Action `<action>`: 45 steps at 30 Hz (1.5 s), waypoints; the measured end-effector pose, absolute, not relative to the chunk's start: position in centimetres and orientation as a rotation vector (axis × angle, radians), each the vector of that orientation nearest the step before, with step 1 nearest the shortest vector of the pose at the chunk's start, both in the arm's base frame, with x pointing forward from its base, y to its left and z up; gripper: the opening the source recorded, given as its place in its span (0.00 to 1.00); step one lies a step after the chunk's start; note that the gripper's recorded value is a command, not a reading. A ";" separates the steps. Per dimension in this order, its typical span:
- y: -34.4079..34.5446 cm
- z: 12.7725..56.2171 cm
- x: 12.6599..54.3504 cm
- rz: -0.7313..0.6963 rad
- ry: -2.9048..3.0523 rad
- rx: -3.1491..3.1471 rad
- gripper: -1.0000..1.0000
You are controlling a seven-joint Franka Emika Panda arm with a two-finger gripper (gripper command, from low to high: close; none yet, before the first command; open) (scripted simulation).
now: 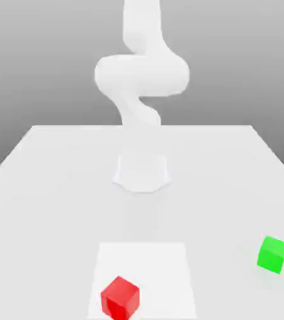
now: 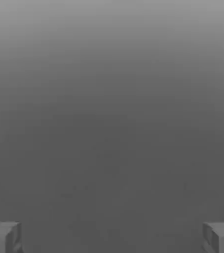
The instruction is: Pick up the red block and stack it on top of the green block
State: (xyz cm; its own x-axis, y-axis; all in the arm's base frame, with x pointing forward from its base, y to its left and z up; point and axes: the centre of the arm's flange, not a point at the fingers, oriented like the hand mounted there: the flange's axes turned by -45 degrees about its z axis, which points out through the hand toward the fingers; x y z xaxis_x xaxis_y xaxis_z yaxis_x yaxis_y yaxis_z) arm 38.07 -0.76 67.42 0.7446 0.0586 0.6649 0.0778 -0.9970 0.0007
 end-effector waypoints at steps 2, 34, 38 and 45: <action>-1.2 64.1 40.7 -1.014 -0.225 -2.919 0.50; -3.9 14.9 48.1 -0.001 -1.424 -2.801 0.00; -3.9 14.4 48.1 0.002 -1.422 -2.800 0.00; -1.8 20.8 48.0 0.002 -1.512 -2.749 0.00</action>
